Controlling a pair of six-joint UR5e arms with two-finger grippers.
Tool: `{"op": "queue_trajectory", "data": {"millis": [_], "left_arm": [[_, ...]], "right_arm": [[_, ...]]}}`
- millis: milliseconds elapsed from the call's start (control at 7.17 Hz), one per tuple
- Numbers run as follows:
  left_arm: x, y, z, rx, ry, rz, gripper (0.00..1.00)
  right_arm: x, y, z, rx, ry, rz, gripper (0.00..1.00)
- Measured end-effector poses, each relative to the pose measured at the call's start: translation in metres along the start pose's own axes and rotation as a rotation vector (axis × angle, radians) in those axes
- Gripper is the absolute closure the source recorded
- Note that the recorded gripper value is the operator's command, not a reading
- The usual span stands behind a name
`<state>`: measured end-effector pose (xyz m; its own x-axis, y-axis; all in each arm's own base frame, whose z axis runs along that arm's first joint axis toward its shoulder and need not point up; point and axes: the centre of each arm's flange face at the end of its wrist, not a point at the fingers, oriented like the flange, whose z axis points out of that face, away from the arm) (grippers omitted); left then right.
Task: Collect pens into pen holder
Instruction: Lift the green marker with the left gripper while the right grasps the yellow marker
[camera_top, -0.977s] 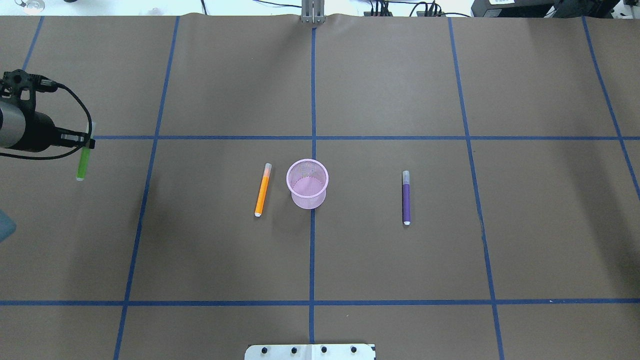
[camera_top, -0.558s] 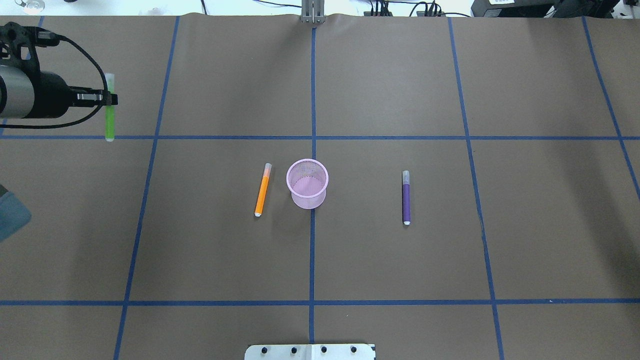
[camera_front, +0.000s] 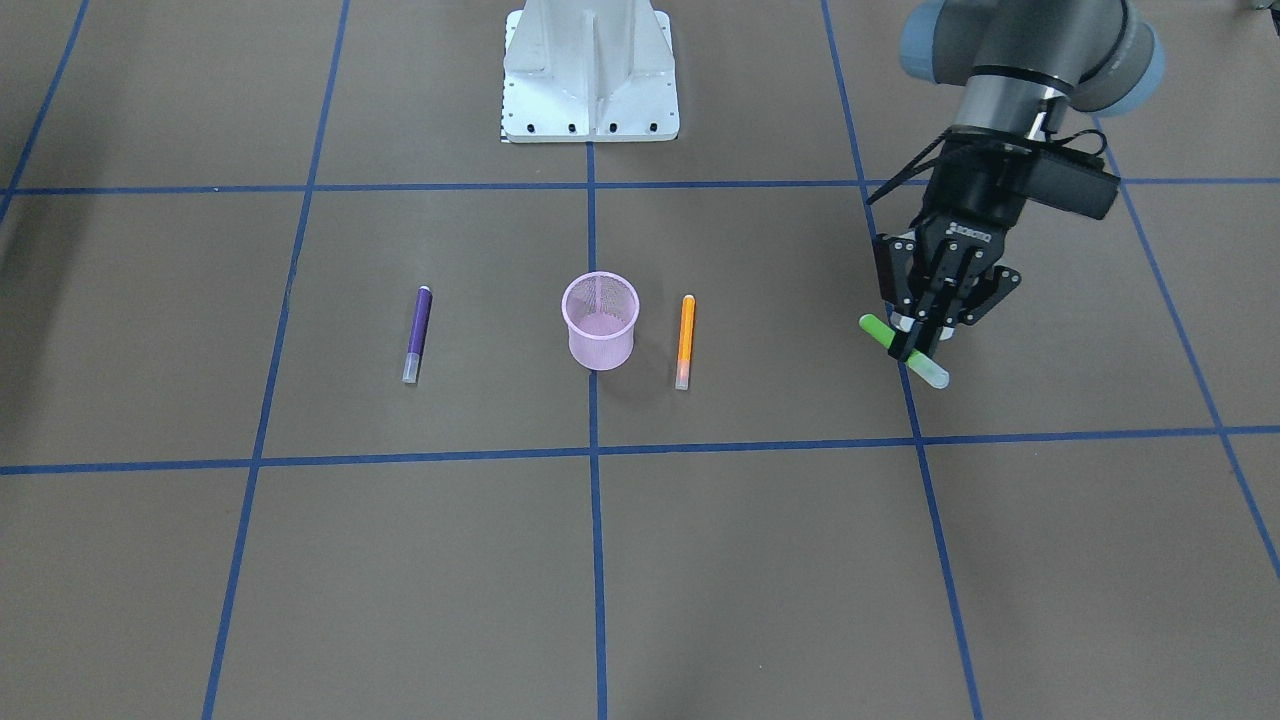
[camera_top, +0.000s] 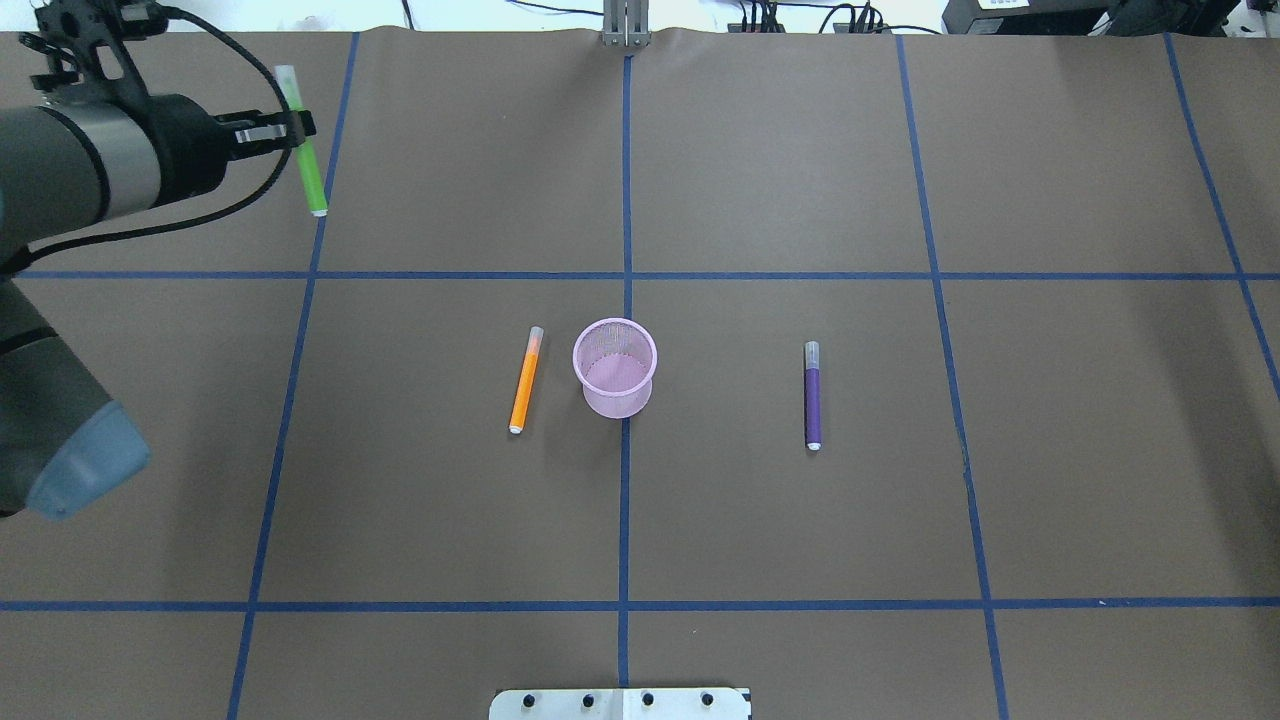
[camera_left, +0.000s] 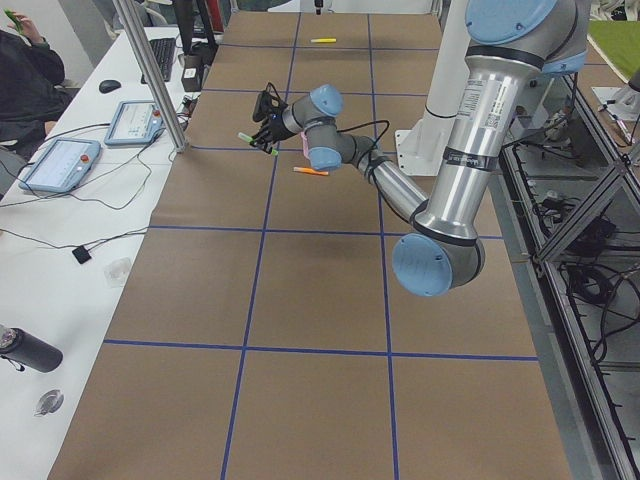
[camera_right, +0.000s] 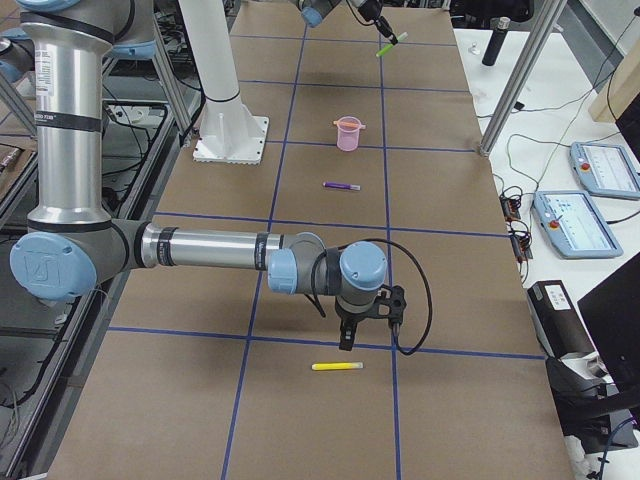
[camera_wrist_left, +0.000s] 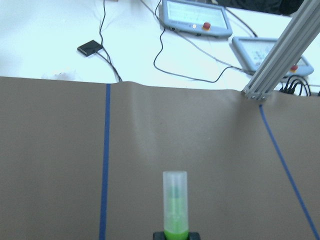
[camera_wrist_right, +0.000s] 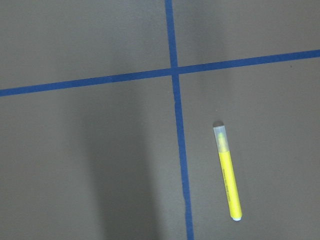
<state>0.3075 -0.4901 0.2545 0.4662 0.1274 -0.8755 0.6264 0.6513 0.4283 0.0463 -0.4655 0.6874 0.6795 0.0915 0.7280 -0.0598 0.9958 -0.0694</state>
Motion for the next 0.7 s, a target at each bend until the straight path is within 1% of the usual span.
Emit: {"op": "queue_trajectory", "data": {"millis": [140,279,419,558,698], "left_arm": [[0.020,0.017,0.009,0.035,-0.003,0.005,1.00],[0.034,0.033,0.021,0.052,-0.011,0.013,1.00],[0.046,0.040,0.034,0.060,-0.014,0.017,1.00],[0.054,0.044,0.042,0.064,-0.016,0.019,1.00],[0.059,0.044,0.045,0.066,-0.015,0.020,1.00]], "right_arm": [[0.020,-0.005,0.024,0.020,0.022,-0.034,0.00],[0.031,-0.010,0.040,0.037,0.053,-0.060,0.00],[0.037,-0.013,0.052,0.036,0.070,-0.070,0.00],[0.037,-0.017,0.066,0.024,0.082,-0.086,0.00],[0.030,-0.024,0.082,0.012,0.095,-0.119,0.00]]}}
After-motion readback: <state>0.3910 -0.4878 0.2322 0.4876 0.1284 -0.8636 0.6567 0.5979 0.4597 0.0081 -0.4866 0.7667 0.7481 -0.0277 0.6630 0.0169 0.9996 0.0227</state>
